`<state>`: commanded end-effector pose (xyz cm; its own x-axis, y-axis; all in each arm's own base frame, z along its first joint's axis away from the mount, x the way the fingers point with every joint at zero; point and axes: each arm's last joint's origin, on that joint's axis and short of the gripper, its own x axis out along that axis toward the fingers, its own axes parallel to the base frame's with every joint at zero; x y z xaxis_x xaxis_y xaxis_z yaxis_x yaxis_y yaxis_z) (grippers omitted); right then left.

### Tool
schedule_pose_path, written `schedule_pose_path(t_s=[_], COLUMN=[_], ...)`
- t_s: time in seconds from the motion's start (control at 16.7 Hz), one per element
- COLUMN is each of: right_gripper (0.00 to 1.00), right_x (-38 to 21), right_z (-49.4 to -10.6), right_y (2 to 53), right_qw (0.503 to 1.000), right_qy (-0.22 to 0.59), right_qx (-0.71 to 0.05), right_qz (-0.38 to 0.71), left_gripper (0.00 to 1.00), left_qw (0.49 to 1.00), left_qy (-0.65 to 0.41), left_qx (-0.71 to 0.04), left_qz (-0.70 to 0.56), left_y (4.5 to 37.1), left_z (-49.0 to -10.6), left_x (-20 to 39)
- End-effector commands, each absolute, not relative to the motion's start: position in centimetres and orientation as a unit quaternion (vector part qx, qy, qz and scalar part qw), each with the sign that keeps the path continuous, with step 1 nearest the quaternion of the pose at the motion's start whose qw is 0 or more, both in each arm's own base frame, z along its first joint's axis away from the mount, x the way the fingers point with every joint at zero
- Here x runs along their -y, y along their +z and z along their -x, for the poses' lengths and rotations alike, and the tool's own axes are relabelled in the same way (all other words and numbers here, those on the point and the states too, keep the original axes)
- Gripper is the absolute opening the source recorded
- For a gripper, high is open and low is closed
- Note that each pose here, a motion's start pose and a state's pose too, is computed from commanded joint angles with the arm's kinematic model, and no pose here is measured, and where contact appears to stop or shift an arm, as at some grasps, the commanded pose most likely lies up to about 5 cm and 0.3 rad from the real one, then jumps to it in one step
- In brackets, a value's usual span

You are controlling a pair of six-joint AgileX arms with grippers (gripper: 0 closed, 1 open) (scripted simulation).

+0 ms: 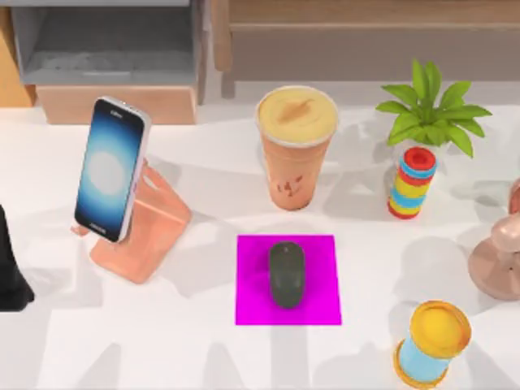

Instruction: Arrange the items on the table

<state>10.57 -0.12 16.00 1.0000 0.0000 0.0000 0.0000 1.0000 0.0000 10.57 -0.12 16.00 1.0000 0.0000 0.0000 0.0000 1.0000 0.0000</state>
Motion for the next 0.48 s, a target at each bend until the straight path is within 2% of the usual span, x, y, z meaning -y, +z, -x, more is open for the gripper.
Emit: schedule_pose_path(t_s=[0.48], right_gripper=[1.0], right_x=[-0.8], right_z=[-11.7], right_y=[17.0], right_qw=[1.0], right_qy=[0.005], right_qx=[-0.03], right_qz=[0.006], left_gripper=[1.0], left_qw=[1.0], left_qy=[0.0], left_qx=[0.0], left_qz=[0.0], left_y=[16.0], left_z=[-10.6], left_x=[0.1])
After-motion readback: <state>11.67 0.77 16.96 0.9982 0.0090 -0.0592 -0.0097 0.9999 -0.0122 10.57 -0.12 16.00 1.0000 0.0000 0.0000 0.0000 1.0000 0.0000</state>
